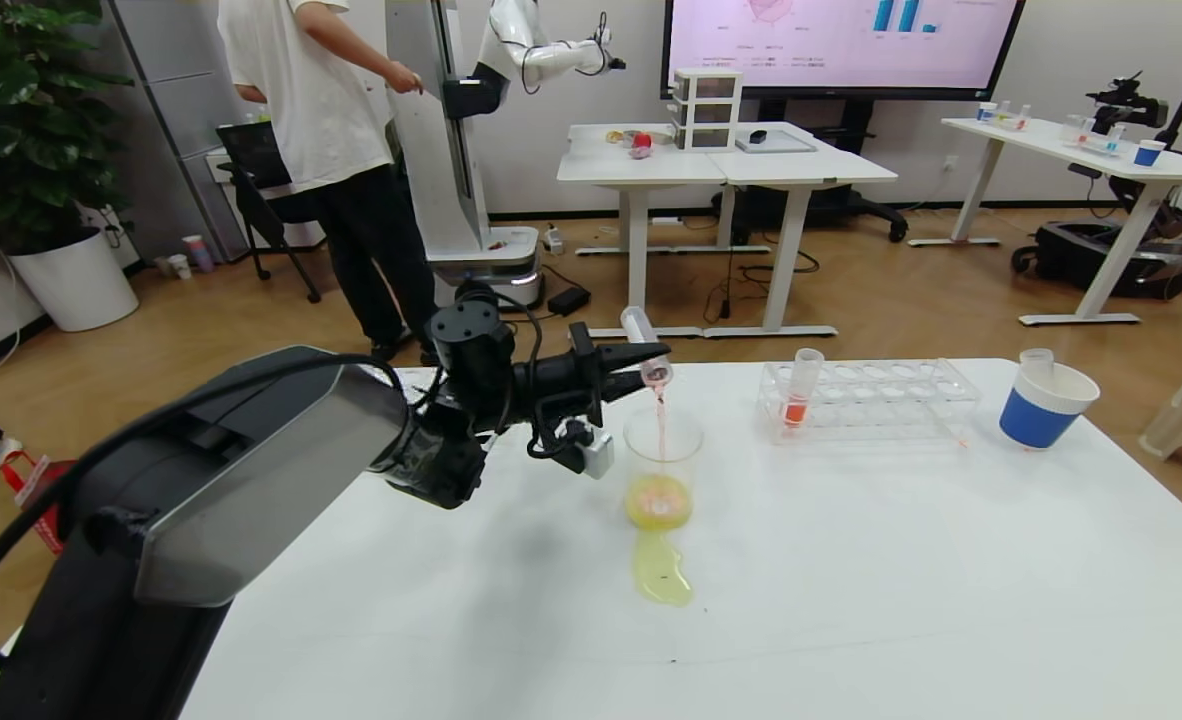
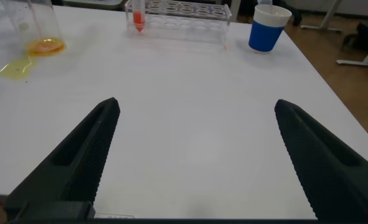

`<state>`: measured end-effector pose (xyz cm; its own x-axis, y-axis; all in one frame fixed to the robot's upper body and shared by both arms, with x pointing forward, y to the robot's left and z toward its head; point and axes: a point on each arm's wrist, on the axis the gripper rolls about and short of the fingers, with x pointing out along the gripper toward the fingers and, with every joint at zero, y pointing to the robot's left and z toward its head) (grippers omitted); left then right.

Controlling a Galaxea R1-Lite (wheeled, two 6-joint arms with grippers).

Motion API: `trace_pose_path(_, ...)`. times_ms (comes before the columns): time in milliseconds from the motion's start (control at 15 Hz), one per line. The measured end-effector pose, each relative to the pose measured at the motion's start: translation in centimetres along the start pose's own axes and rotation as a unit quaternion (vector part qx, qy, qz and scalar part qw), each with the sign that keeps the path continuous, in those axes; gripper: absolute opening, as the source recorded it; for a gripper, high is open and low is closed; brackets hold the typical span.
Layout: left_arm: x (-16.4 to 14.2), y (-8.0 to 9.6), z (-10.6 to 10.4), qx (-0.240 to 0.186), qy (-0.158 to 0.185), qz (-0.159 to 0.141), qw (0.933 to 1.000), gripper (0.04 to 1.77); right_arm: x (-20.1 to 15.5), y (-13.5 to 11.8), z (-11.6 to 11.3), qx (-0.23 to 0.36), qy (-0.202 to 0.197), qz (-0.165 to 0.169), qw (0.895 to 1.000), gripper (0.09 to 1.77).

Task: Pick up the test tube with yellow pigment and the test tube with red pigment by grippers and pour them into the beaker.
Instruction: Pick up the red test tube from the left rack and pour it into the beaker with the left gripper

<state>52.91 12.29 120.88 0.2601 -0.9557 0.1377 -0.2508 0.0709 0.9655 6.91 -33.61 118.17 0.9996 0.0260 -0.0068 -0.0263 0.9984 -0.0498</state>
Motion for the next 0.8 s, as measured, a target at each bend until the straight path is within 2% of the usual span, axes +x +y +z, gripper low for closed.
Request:
trace_pose_path(467, -0.61, -0.27, 0.05, 0.059, 0.013, -0.009, 0.9981, 0.5, 0.0, 0.0, 0.0, 0.0, 0.0, 0.0, 1.0, 1.74)
trace_pose_path(667, -0.61, -0.1, 0.07, 0.056, 0.014, -0.009, 0.9983, 0.5, 0.0, 0.0, 0.0, 0.0, 0.0, 0.0, 1.0, 1.74)
trace_pose_path(800, -0.55, 0.25, 0.09, 0.036, 0.014, -0.007, 0.9992, 0.5, 0.0, 0.0, 0.0, 0.0, 0.0, 0.0, 1.0, 1.74)
